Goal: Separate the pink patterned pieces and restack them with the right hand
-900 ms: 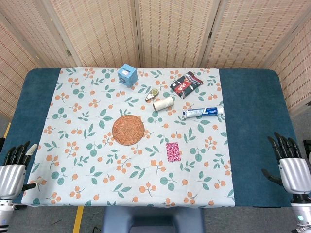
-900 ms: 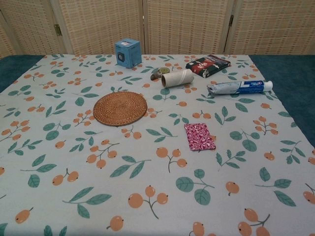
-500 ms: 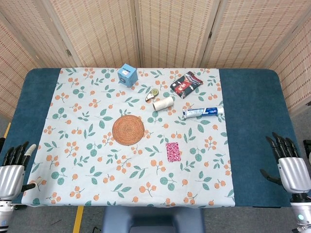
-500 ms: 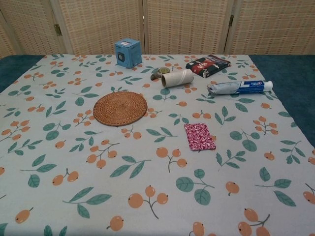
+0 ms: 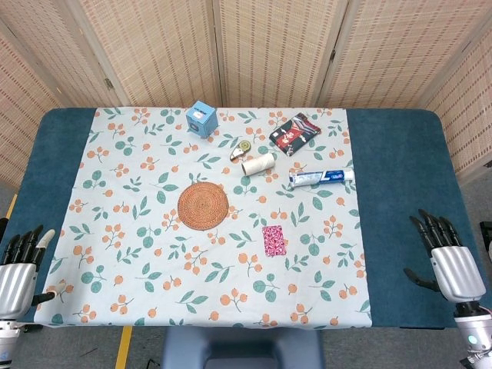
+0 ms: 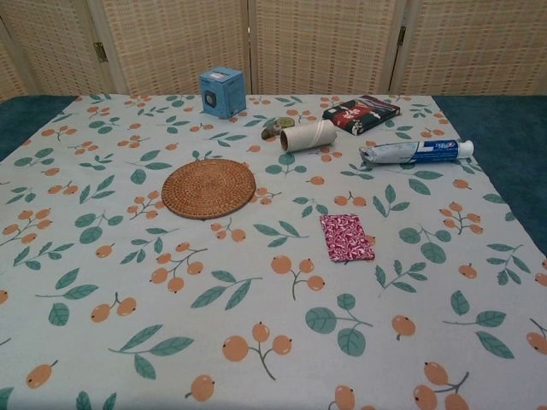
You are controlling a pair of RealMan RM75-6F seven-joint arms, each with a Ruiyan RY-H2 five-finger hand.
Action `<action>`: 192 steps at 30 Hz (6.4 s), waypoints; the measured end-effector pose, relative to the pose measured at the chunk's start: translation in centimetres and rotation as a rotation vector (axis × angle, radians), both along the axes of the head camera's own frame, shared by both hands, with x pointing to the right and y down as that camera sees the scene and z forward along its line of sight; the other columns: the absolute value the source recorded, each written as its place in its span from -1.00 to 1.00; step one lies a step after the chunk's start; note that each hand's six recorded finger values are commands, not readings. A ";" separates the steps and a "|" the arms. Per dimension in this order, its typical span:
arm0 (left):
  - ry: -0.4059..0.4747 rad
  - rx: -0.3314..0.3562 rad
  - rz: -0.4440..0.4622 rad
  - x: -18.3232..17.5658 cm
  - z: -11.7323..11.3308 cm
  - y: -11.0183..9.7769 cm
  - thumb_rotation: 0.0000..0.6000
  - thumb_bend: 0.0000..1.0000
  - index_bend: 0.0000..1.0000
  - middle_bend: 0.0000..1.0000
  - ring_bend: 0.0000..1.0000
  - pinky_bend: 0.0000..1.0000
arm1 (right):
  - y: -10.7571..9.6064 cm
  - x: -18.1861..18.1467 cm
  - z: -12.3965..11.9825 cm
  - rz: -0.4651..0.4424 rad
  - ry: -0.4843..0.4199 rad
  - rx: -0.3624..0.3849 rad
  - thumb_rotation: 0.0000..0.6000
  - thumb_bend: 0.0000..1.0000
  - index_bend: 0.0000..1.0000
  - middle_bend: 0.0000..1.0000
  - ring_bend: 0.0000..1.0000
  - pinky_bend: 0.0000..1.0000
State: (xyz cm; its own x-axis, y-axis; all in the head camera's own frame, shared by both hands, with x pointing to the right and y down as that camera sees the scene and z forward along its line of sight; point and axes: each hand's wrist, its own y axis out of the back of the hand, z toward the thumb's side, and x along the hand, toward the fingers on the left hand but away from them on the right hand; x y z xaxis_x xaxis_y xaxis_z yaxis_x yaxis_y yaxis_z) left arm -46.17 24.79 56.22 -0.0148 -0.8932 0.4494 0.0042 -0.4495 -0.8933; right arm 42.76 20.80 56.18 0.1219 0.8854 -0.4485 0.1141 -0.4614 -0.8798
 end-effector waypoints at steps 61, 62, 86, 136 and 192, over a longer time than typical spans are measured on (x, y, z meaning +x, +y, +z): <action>0.043 -0.022 -0.045 -1.5 0.6 1.3 1.00 -0.66 -0.82 -0.99 -0.84 -1.00 | -3.8 -22.5 14.4 -0.304 -0.149 -0.488 -0.20 -0.58 -0.53 -1.00 -1.00 -1.00; 0.043 -0.022 -0.046 -1.6 0.6 1.4 1.00 -0.66 -0.82 -0.99 -0.84 -1.00 | -3.7 -22.8 14.6 -0.306 -0.147 -0.488 -0.21 -0.58 -0.52 -1.00 -1.00 -1.00; 0.045 -0.041 -0.066 -2.4 1.1 1.9 1.00 -0.66 -0.80 -0.99 -0.85 -1.00 | -2.9 -24.9 16.5 -0.340 -0.106 -0.503 -0.21 -0.58 -0.53 -1.00 -1.00 -1.00; 0.031 -0.052 -0.070 -2.2 1.1 2.1 1.00 -0.66 -0.79 -0.99 -0.85 -1.00 | -5.9 -20.2 16.1 -0.248 -0.034 -0.435 -0.22 -0.58 -0.53 -1.00 -1.00 -1.00; 0.040 -0.079 -0.072 -2.2 1.8 2.7 1.00 -0.66 -0.79 -0.99 -0.84 -1.00 | -2.3 -17.5 15.2 -0.291 0.035 -0.476 -0.22 -0.58 -0.52 -0.99 -1.00 -1.00</action>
State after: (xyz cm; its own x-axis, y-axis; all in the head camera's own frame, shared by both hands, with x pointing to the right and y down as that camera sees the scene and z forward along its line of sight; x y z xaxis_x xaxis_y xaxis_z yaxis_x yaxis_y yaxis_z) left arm -48.42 27.50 57.99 -0.0581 -0.8522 0.5200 -0.0653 -0.5165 -0.8538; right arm 25.27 18.50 71.40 0.3089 0.5163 -0.7988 -0.1032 -0.8167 -0.5678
